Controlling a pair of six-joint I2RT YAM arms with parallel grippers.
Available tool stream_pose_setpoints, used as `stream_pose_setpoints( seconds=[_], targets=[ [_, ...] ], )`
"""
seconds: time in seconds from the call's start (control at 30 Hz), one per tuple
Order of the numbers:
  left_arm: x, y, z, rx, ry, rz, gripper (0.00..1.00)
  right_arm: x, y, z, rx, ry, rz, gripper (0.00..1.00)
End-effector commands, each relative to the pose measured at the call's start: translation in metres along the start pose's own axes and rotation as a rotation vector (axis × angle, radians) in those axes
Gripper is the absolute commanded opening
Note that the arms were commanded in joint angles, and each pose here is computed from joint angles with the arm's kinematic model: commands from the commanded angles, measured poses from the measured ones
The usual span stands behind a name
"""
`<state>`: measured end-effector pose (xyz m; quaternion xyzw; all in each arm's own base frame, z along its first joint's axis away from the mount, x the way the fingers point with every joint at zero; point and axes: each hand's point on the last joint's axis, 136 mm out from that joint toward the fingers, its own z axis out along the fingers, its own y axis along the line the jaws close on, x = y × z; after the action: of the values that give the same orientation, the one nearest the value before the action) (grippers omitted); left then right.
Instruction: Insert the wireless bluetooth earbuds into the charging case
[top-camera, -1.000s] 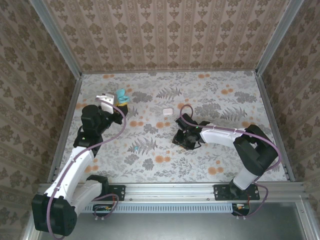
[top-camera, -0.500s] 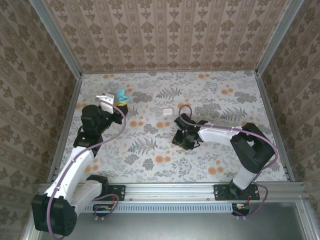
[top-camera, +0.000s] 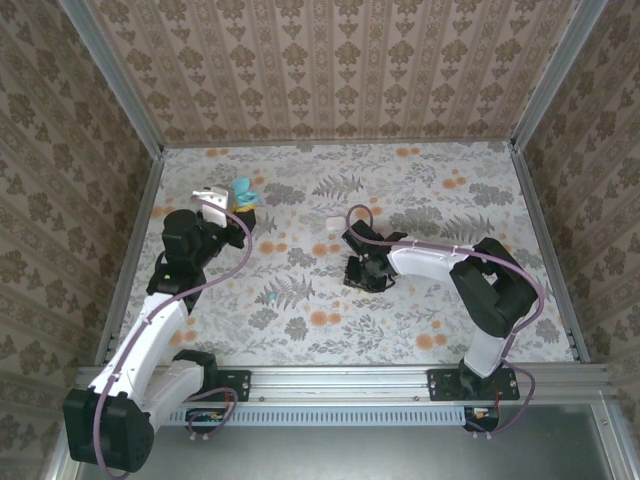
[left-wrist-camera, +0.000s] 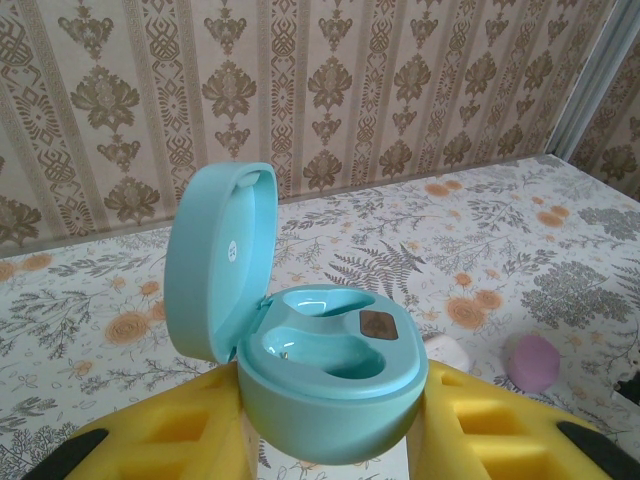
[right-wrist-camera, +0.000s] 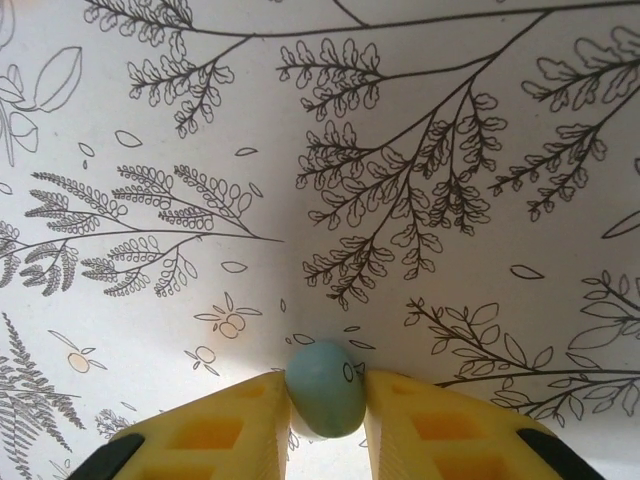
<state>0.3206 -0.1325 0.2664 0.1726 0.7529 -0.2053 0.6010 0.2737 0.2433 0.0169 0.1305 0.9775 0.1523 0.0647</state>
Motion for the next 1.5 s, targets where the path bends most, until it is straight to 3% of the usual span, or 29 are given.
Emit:
stream_pose_setpoints(
  seconds=[0.0,0.67,1.13,1.47],
  targets=[
    [-0.018,-0.004,-0.002,0.009,-0.048,0.014,0.38,0.002,-0.010,0.007,0.048,0.018,-0.015,0.29],
    [-0.019,-0.004,-0.001,0.013,-0.047,0.014,0.38,-0.015,-0.020,0.000,0.173,0.048,-0.195,0.36],
    [-0.019,-0.006,0.001,0.029,-0.043,0.012,0.38,-0.008,-0.013,0.014,0.127,0.103,-0.210,0.27],
    [-0.006,-0.043,0.019,0.203,0.012,0.067,0.37,-0.025,0.004,-0.038,0.089,-0.018,-0.256,0.22]
  ],
)
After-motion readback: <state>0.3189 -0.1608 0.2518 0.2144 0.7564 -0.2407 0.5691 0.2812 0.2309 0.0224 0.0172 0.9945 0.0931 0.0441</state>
